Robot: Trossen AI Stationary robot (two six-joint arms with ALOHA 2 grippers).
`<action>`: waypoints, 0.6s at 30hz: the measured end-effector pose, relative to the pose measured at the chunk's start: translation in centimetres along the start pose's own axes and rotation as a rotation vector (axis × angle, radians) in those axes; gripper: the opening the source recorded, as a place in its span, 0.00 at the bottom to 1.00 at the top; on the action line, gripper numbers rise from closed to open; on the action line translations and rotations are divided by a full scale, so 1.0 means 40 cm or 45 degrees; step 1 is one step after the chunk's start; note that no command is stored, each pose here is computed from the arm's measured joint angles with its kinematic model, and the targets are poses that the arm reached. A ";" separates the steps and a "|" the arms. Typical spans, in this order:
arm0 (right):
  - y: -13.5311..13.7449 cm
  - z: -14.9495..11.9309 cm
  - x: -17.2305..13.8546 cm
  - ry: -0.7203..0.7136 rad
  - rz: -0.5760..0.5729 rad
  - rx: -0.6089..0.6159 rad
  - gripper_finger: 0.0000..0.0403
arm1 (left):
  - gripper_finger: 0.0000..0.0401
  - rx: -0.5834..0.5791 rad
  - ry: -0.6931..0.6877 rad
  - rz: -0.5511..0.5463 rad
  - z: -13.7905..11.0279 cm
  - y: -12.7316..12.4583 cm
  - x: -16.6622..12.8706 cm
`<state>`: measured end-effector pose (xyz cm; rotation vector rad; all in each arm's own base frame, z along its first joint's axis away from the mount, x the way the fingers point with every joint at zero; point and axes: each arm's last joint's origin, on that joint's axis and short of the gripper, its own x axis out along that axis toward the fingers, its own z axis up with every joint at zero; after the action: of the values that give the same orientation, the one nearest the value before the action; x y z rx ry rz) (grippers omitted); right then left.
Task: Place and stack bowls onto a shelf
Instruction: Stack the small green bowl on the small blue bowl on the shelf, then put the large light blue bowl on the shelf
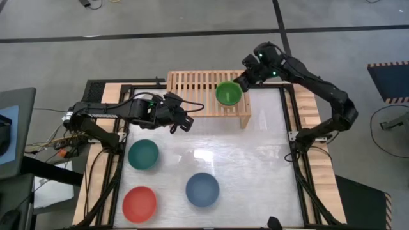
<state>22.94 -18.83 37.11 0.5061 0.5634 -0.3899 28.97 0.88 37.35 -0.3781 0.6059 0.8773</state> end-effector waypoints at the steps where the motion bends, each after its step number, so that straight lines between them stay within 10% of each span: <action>1: 0.004 0.002 -0.010 -0.021 0.004 -0.008 0.06 | 0.44 0.000 0.000 0.000 0.000 0.000 0.000; 18: 0.086 0.006 -0.068 -0.149 0.115 -0.059 0.06 | 0.44 -0.017 0.037 -0.100 -0.001 -0.014 -0.004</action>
<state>22.57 -15.62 40.07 0.4597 0.4339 -0.3174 29.30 0.42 37.45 -0.4243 0.6086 0.8022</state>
